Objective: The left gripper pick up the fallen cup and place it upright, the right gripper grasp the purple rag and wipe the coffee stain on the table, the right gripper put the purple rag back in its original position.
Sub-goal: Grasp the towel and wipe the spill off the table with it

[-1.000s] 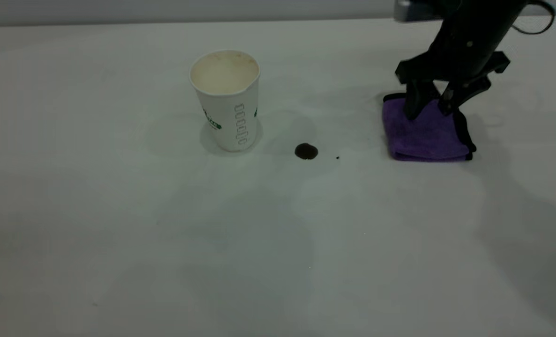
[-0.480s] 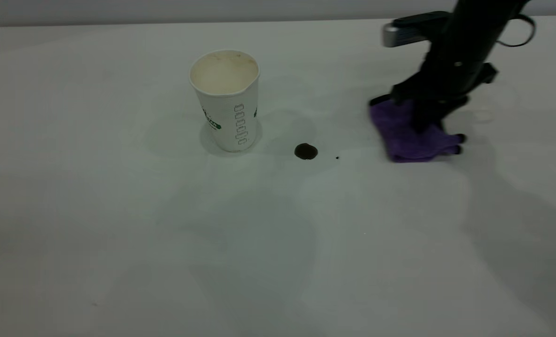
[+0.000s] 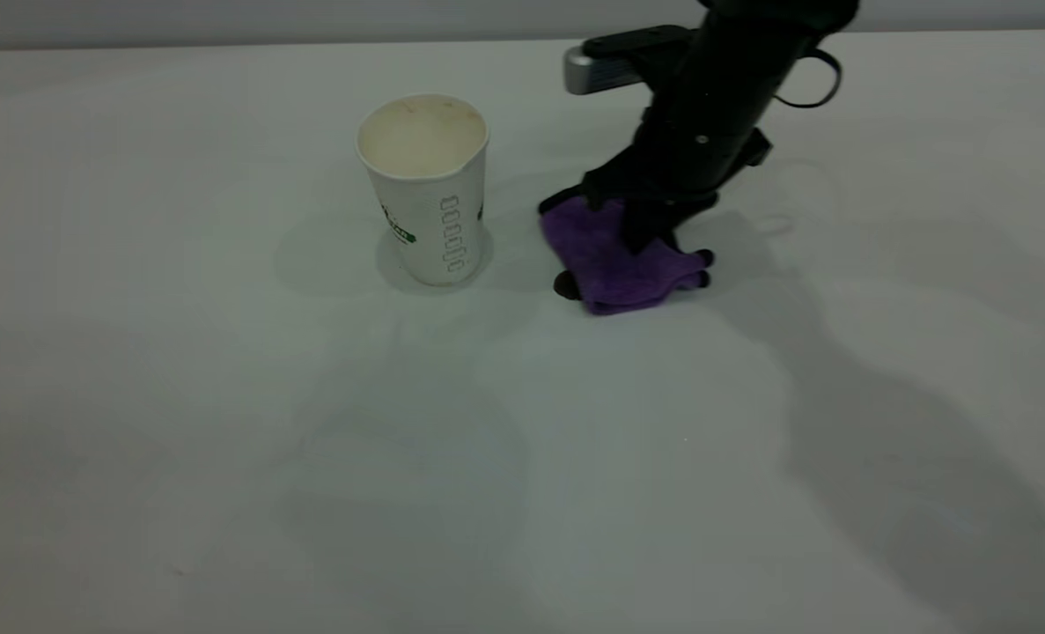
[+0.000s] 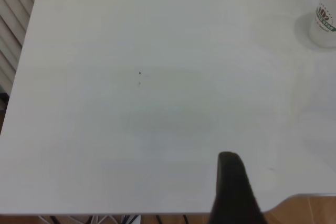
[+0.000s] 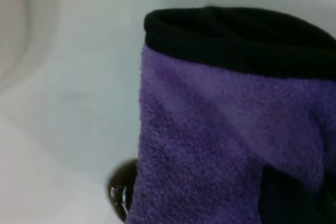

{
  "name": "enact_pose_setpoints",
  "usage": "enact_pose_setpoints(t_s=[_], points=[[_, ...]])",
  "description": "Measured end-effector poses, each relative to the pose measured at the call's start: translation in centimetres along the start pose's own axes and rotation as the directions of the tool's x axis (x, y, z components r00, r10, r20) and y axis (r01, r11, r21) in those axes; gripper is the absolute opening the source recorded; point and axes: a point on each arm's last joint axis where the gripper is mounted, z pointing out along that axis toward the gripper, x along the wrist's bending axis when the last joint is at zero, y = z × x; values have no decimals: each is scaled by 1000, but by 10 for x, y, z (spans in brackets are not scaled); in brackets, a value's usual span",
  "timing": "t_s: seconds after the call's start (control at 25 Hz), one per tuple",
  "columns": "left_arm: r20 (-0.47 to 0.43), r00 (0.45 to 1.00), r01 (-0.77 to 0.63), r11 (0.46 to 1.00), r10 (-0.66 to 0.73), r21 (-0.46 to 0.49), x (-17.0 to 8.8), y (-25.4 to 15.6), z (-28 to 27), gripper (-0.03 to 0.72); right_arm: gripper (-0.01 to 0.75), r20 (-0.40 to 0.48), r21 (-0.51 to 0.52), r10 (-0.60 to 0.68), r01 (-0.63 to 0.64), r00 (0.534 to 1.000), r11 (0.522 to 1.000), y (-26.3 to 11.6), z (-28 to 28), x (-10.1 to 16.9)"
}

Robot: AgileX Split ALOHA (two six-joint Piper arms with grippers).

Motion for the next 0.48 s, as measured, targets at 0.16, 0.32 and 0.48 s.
enact_pose_setpoints(t_s=[0.16,0.32,0.48], points=[[0,1000,0,1000,0,0,0,0,0,515,53,-32,26,-7,7,999,1000,4,6,10],[0,1000,0,1000,0,0,0,0,0,515,53,-67,58,21,-17,998,998,3,10,15],[0,1000,0,1000,0,0,0,0,0,515,53,-110,123,50,-36,993,992,-3,12,21]])
